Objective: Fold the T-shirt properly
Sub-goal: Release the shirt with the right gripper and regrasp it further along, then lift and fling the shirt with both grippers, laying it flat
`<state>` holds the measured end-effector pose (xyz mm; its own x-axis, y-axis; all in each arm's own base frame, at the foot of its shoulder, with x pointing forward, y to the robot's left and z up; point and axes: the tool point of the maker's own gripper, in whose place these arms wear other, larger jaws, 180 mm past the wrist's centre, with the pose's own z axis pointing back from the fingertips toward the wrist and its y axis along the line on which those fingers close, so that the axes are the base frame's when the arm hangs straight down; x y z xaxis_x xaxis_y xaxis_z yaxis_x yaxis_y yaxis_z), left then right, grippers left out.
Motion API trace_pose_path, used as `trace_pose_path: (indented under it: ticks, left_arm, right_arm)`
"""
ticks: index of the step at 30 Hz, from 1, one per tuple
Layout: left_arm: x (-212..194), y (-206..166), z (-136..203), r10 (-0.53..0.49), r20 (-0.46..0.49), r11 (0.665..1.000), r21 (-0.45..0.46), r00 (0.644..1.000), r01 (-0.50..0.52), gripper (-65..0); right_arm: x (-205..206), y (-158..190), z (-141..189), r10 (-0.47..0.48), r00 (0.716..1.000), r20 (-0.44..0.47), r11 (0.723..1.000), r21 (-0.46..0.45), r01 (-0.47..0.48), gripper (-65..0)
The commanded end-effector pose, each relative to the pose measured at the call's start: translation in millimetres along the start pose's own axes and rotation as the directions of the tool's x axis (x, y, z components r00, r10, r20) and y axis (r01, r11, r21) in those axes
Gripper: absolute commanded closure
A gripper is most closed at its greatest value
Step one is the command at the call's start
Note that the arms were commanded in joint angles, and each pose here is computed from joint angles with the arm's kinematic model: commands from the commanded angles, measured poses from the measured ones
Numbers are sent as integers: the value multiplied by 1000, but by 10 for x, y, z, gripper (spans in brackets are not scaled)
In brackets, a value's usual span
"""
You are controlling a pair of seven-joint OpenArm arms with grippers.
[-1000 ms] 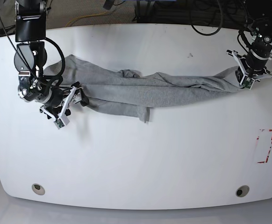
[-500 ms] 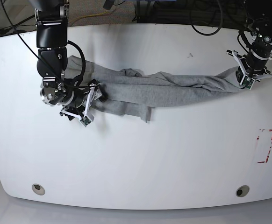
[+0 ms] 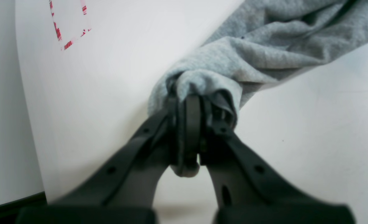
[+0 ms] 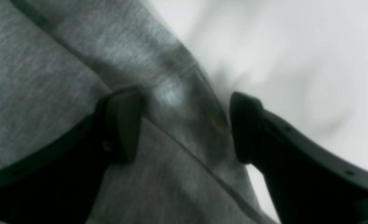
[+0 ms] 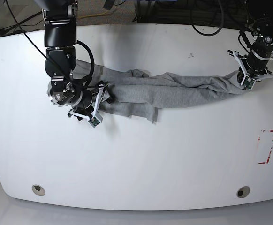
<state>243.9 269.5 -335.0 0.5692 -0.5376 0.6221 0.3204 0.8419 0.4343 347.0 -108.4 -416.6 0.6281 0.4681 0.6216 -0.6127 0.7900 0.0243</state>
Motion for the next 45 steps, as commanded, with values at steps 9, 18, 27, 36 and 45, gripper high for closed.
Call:
trace_pose_path:
  ticks: [9, 18, 27, 36, 45]
  left_arm:
    - [92, 74, 25, -6, 35, 1000, 19, 999, 6, 0]
    - [91, 69, 24, -7, 34, 1000, 17, 999, 6, 0]
    - [91, 69, 24, -7, 34, 1000, 17, 999, 6, 0]
    - [91, 69, 24, -7, 34, 1000, 17, 999, 6, 0]
    - [105, 80, 20, -8, 37, 1000, 20, 999, 7, 0]
  right_arm:
    - [373, -237, 159, -28, 994, 110, 999, -28, 32, -445]
    - [338, -321, 64, -183, 976, 121, 983, 41, 179, -445]
    - [352, -161, 3, -201, 971, 125, 976, 105, 189, -442]
    - [301, 161, -128, -123, 990, 72, 981, 160, 110, -438]
    - [354, 138, -132, -112, 988, 106, 984, 148, 96, -179]
